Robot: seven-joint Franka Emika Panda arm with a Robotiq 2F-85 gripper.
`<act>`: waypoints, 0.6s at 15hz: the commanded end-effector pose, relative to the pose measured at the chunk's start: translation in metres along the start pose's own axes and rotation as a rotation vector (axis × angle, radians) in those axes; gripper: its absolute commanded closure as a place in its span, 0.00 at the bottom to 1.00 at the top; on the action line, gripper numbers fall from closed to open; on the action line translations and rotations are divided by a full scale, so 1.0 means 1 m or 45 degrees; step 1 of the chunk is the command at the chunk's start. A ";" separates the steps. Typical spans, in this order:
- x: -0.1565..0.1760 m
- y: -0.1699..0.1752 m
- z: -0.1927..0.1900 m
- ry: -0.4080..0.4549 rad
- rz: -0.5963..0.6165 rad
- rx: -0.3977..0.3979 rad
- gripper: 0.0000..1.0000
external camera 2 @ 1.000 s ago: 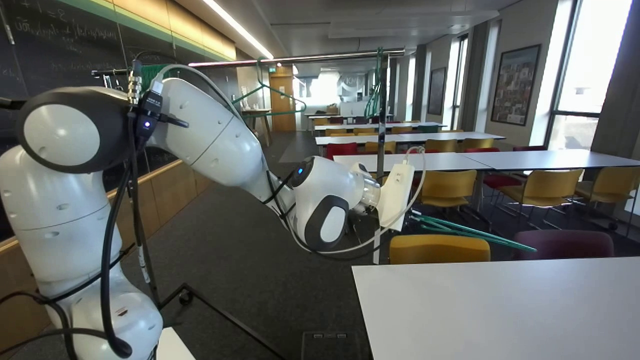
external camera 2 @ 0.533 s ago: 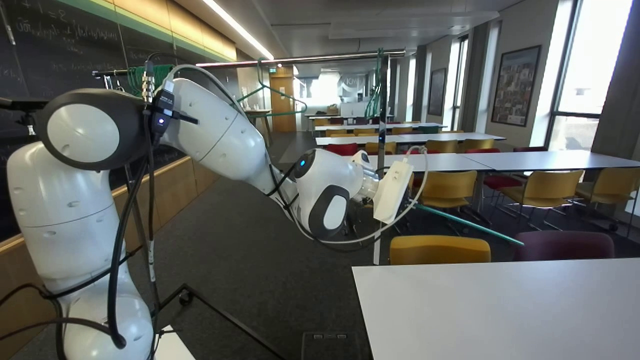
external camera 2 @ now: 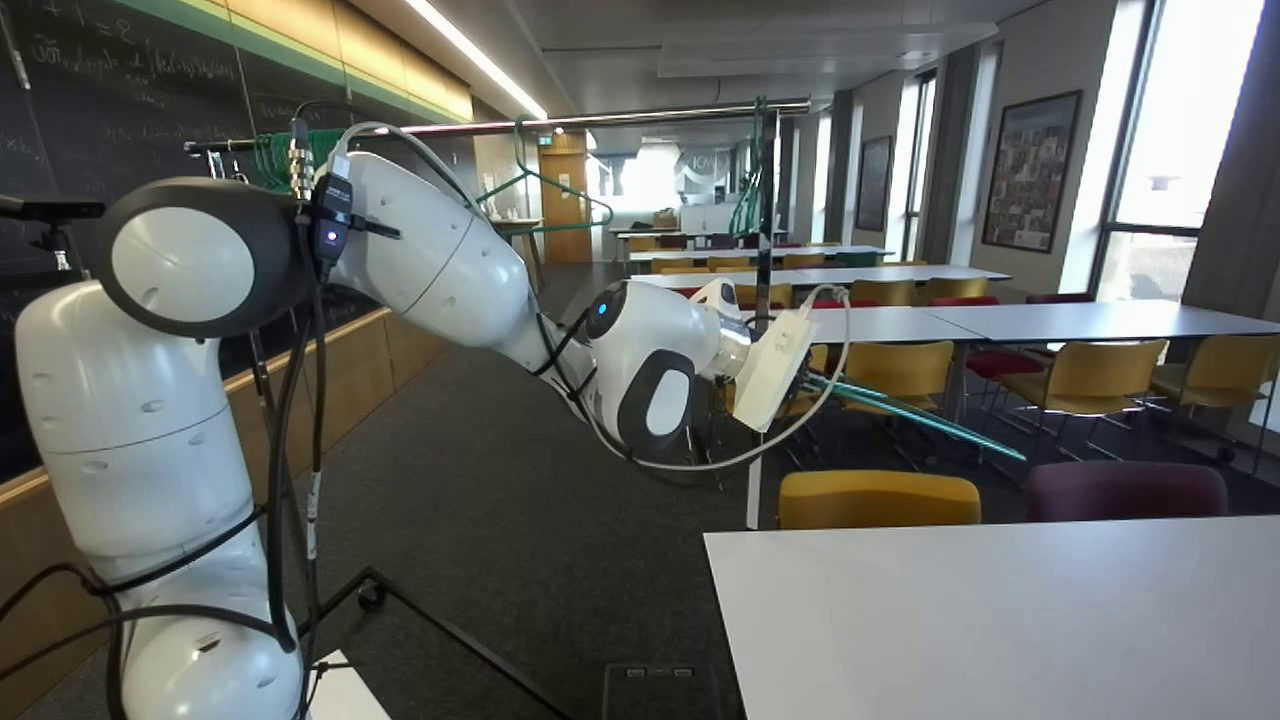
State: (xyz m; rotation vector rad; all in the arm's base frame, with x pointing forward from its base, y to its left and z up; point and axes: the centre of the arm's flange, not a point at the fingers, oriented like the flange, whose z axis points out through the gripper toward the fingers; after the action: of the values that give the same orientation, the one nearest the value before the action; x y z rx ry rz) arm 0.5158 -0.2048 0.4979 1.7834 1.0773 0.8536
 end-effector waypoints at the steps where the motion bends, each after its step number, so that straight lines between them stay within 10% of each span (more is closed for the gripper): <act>1: -0.023 -0.061 0.001 -0.040 0.204 0.114 0.98; 9: -0.016 -0.077 0.007 -0.064 0.224 0.196 0.91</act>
State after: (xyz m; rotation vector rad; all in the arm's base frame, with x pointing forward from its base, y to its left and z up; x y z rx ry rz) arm 0.4909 -0.2019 0.4227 2.0409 0.9870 0.8441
